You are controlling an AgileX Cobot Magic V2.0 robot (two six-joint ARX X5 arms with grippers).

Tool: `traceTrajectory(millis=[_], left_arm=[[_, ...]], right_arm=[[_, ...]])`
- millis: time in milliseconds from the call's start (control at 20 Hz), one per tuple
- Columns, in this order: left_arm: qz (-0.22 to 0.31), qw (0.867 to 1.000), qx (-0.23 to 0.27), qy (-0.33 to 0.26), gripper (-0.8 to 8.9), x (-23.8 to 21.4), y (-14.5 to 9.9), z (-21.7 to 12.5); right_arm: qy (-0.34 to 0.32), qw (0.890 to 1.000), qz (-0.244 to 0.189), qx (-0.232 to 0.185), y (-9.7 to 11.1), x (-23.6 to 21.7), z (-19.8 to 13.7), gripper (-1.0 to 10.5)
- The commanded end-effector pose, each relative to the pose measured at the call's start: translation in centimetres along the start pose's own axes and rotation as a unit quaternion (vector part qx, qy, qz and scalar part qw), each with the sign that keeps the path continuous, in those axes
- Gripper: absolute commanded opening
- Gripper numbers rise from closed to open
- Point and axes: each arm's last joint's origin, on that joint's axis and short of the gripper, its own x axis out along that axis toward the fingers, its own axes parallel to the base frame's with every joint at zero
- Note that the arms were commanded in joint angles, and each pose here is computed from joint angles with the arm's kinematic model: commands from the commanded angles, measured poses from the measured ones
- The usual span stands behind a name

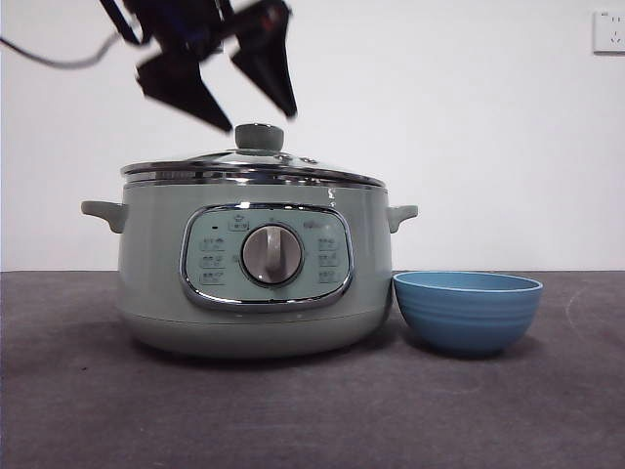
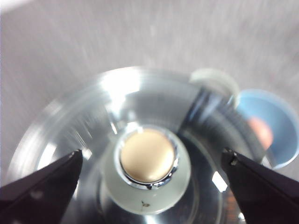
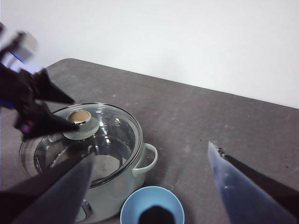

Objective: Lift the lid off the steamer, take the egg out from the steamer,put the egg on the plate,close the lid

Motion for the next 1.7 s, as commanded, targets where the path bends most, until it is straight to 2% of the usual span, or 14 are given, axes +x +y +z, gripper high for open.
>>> traceTrajectory(millis=[50, 200, 450, 600, 900, 1100, 1150, 1250, 1300, 1400, 1450, 1700], left_arm=[[0.003, 0.999, 0.005, -0.034, 5.01, -2.5, -0.2, 1.3], [0.003, 0.999, 0.007, -0.044, 5.0, -5.4, -0.6, 2.2], [-0.034, 0.999, 0.004, -0.023, 4.99, -11.3, -1.7, 2.7], [-0.064, 0.998, -0.01, 0.004, 4.99, -14.7, -2.3, 2.4], [-0.127, 0.991, -0.023, 0.031, 4.98, -19.8, -3.4, 0.8], [-0.131, 0.99, -0.025, 0.04, 4.91, -21.6, -3.8, -0.2], [-0.131, 0.99, -0.026, 0.042, 4.64, -21.8, -3.8, -0.4], [-0.131, 0.99, -0.027, 0.046, 3.44, -22.2, -3.9, -0.6], [-0.131, 0.99, -0.027, 0.047, 2.51, -22.3, -3.9, -0.7], [-0.131, 0.99, -0.026, 0.048, 0.44, -22.4, -3.9, -0.8], [-0.131, 0.99, -0.026, 0.048, -0.24, -22.4, -3.9, -0.8], [-0.128, 0.99, -0.024, 0.045, -0.06, -22.4, -3.9, -0.7]], right_arm=[[0.0, 1.0, 0.015, 0.005, 0.1, 0.1, -0.1, 4.1], [0.002, 0.999, 0.032, 0.005, 0.2, 0.1, -0.1, 4.1], [0.038, 0.994, 0.099, 0.013, 0.6, 0.3, -0.8, 4.1], [0.082, 0.986, 0.141, 0.024, 0.9, 0.6, -1.6, 4.1], [0.157, 0.96, 0.226, 0.054, 1.4, 0.8, -2.9, 4.1], [0.18, 0.952, 0.238, 0.063, 1.4, 0.8, -3.3, 4.1], [0.183, 0.952, 0.238, 0.064, 1.4, 0.8, -3.3, 4.0], [0.187, 0.951, 0.238, 0.066, 1.5, 0.8, -3.4, 3.7], [0.189, 0.95, 0.238, 0.066, 1.5, 0.7, -3.5, 3.0], [0.191, 0.95, 0.238, 0.066, 1.5, 0.7, -3.5, 0.6], [0.191, 0.95, 0.238, 0.065, 1.5, 0.7, -3.5, -0.3], [0.19, 0.951, 0.236, 0.064, 1.4, 0.7, -3.5, 0.0]])
